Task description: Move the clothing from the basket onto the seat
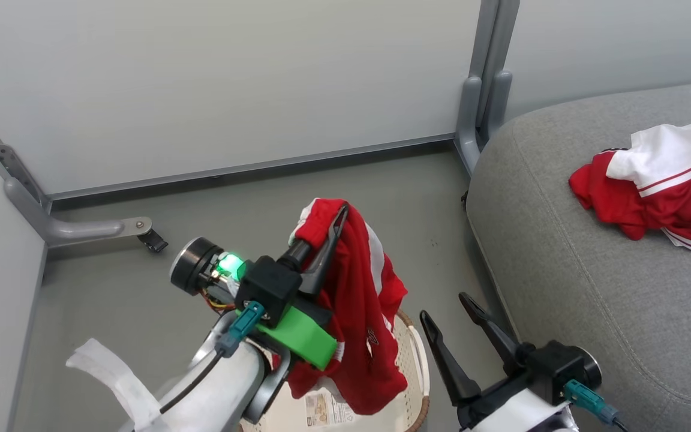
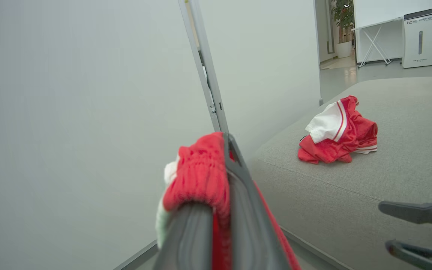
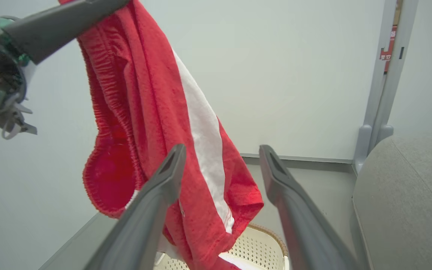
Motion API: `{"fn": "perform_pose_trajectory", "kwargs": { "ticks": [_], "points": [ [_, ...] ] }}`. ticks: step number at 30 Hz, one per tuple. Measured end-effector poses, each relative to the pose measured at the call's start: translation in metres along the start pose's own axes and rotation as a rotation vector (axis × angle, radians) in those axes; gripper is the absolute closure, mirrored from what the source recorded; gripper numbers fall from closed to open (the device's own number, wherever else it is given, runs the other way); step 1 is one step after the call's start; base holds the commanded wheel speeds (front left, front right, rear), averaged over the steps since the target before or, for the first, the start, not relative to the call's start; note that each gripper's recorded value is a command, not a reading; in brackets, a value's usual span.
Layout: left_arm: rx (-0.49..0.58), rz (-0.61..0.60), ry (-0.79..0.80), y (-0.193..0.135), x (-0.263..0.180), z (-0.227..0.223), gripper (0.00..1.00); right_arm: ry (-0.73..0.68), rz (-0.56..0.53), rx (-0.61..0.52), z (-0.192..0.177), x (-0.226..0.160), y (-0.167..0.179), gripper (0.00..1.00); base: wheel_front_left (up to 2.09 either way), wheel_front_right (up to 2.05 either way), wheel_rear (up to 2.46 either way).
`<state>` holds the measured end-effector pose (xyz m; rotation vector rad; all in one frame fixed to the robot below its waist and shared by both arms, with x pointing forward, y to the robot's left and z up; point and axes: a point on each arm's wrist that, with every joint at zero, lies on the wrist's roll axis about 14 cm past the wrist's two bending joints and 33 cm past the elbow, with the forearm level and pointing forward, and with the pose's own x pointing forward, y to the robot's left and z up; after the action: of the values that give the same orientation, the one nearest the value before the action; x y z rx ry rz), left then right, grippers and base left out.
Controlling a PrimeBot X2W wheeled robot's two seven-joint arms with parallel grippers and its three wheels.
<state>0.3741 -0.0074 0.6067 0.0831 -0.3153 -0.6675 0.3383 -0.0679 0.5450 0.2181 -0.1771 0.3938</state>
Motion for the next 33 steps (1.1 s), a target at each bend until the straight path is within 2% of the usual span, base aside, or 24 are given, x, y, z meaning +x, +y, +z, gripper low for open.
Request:
{"fn": "perform_pose_trajectory", "kwargs": {
  "ticks": [7,10,18,24,25,26,27,33],
  "points": [
    [-0.032,-0.09,-0.046,-0.03,0.008,0.022,1.0,-0.065,0.135,0.023,0.02,0.02,0.039,0.0,0.0,0.0,0.0],
    [-0.044,-0.133,-0.056,-0.044,0.011,0.028,1.0,-0.074,0.162,0.01,0.024,0.027,0.044,0.0,0.0,0.0,0.0],
    [-0.07,-0.217,-0.099,-0.072,0.012,0.047,1.0,0.018,0.127,-0.037,-0.005,0.028,0.028,0.0,0.0,0.0,0.0],
    [-0.072,-0.237,-0.111,-0.078,0.011,0.055,1.0,0.081,0.105,-0.035,-0.025,0.024,0.02,0.0,0.0,0.0,0.0],
    [-0.073,-0.239,-0.112,-0.078,0.011,0.055,1.0,0.09,0.106,-0.033,-0.027,0.024,0.021,0.03,0.0,0.0,0.0],
    [-0.073,-0.24,-0.109,-0.078,0.011,0.055,1.0,0.094,0.109,-0.032,-0.029,0.023,0.022,0.59,0.0,0.0,0.0],
    [-0.075,-0.241,-0.105,-0.078,0.011,0.054,1.0,0.098,0.115,-0.028,-0.03,0.023,0.024,1.0,0.0,0.0,0.0],
    [-0.083,-0.226,-0.069,-0.073,0.009,0.043,1.0,0.106,0.116,0.011,-0.033,0.023,0.026,1.0,0.0,0.0,0.0]
  ]
}}
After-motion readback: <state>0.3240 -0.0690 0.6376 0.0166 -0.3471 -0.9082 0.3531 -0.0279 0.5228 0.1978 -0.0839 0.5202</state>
